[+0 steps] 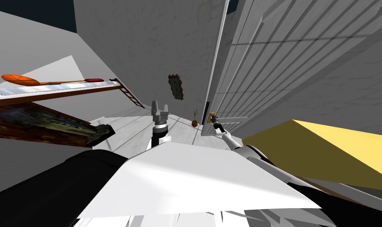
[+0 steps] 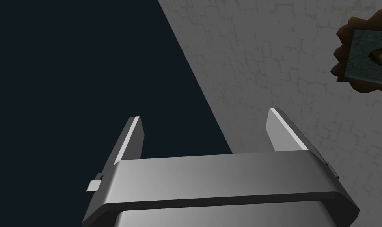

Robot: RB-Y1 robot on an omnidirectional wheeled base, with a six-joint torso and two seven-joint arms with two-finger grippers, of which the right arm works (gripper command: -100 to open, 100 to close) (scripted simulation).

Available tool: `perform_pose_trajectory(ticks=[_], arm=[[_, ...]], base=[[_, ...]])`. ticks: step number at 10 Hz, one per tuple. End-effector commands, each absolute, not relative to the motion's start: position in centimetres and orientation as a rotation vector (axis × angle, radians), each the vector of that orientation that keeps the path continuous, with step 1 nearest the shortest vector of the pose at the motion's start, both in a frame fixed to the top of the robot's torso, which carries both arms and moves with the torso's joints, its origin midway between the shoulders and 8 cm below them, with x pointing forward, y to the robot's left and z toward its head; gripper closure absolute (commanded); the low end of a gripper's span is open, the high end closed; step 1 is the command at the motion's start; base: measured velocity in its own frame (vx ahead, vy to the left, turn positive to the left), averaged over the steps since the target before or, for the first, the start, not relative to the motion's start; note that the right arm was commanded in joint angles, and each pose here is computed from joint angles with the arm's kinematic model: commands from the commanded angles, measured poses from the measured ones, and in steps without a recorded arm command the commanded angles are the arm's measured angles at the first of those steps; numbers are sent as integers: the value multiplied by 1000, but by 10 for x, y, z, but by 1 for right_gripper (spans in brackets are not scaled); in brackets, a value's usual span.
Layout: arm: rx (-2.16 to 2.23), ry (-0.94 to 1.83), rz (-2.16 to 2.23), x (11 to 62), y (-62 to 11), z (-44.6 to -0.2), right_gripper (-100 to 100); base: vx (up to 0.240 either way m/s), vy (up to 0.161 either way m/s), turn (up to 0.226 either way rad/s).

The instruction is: Pull the door open

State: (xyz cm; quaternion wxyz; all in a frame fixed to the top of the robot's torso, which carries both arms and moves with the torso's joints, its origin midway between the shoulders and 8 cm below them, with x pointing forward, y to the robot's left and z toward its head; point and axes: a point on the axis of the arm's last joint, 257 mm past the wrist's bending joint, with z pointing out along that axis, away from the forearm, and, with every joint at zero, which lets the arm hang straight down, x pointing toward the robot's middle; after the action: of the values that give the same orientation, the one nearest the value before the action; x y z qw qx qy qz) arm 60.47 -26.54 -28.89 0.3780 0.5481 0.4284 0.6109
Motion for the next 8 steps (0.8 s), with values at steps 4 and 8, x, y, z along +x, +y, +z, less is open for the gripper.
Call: perform_pose_trajectory(ticks=[4, 8], arm=[[1508, 1004, 1663, 606, -262, -287, 100], [1620, 904, 1752, 606, -263, -288, 100]], base=[[-36, -34, 57], [-38, -35, 54]])
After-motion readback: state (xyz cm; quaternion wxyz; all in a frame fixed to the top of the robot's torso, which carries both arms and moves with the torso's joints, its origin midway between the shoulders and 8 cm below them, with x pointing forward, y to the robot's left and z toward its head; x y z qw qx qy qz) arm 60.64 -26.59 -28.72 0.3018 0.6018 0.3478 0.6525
